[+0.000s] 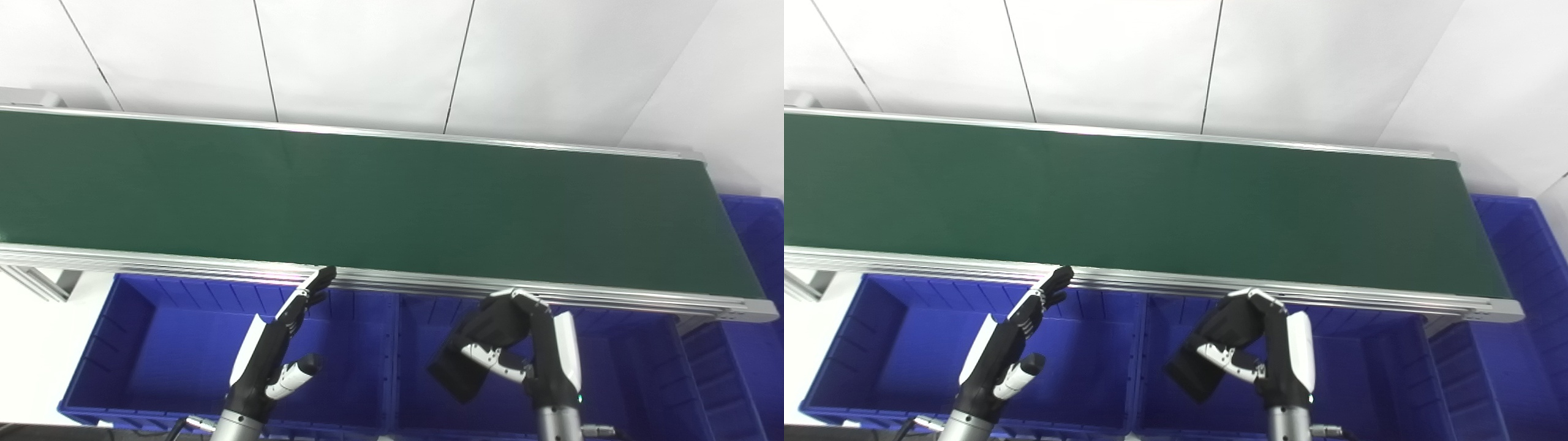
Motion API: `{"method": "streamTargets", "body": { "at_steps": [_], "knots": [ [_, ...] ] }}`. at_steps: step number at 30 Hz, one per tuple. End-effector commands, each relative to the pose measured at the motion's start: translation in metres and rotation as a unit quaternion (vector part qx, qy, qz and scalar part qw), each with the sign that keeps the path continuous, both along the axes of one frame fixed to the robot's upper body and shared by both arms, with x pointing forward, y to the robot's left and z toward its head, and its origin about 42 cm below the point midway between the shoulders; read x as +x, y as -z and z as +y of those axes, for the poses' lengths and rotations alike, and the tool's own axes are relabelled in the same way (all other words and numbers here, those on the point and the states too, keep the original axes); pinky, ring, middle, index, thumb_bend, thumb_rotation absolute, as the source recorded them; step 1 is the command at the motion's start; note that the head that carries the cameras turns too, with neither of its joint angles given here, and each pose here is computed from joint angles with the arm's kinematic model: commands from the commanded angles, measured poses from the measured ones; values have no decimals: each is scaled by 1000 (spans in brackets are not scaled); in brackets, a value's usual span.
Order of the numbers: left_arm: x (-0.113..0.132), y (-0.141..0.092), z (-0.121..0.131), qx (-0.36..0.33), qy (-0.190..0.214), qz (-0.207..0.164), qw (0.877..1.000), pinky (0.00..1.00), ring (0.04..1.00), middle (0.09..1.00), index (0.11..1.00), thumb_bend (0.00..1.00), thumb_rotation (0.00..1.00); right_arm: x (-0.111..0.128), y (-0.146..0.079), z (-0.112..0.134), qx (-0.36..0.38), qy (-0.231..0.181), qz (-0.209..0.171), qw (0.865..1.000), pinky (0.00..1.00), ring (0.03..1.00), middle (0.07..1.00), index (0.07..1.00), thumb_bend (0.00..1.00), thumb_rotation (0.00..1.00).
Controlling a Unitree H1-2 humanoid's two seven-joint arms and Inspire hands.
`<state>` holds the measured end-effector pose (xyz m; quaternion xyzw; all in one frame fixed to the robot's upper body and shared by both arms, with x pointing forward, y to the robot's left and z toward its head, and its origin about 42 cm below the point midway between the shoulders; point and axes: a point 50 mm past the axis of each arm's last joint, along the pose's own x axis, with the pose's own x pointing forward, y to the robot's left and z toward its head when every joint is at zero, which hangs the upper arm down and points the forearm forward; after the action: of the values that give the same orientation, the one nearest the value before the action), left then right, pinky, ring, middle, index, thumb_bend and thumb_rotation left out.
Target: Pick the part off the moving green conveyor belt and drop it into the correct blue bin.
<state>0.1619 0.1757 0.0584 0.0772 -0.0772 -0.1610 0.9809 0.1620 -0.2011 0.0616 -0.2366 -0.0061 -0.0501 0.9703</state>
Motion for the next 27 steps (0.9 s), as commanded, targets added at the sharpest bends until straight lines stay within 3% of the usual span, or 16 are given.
{"method": "streamTargets", "body": {
  "at_steps": [1, 9, 14, 15, 18, 20, 21, 22, 23, 24, 27],
  "knots": [
    [5, -11, -1, -15, 7, -33, 999, 901, 929, 920, 902, 739, 925, 2, -3, 1, -10, 2, -28, 1000, 430, 447, 510, 476, 513, 0],
    [6, -12, 1, -17, 7, -33, 999, 900, 923, 916, 896, 722, 927, 4, 15, 5, -128, -12, 7, 992, 443, 447, 523, 464, 513, 0],
    [6, -12, 2, -16, 5, -33, 999, 900, 920, 914, 893, 730, 930, 6, 26, 7, -157, -33, 13, 987, 525, 477, 533, 460, 511, 0],
    [6, -12, 3, -16, 5, -33, 999, 900, 922, 916, 894, 729, 931, 6, 28, 7, -164, -36, 13, 986, 569, 577, 541, 462, 513, 0],
    [6, -13, 3, -19, 5, -33, 999, 900, 924, 918, 894, 726, 927, 7, 33, 7, -188, -41, 29, 981, 647, 701, 548, 465, 514, 0],
    [6, -13, 3, -20, 5, -34, 999, 896, 921, 915, 892, 715, 922, 7, 37, 7, -204, -44, 37, 977, 749, 775, 709, 491, 511, 102],
    [6, -13, 3, -19, 5, -34, 999, 898, 922, 916, 893, 711, 922, 7, 38, 7, -210, -44, 40, 976, 770, 794, 736, 494, 512, 115],
    [6, -13, 3, -18, 6, -34, 999, 899, 923, 917, 894, 710, 923, 7, 40, 8, -217, -41, 46, 974, 790, 813, 759, 548, 552, 114],
    [6, -13, 3, -18, 6, -34, 999, 899, 924, 918, 894, 714, 922, 7, 41, 8, -222, -39, 51, 973, 826, 844, 794, 692, 659, 95],
    [6, -13, 4, -18, 6, -34, 999, 900, 925, 919, 894, 714, 922, 7, 42, 9, -224, -37, 57, 972, 830, 847, 798, 706, 669, 93],
    [6, -13, 4, -17, 7, -34, 999, 904, 928, 920, 897, 711, 921, 7, 44, 10, -227, -32, 60, 971, 931, 943, 896, 836, 747, 266]
  ]
}}
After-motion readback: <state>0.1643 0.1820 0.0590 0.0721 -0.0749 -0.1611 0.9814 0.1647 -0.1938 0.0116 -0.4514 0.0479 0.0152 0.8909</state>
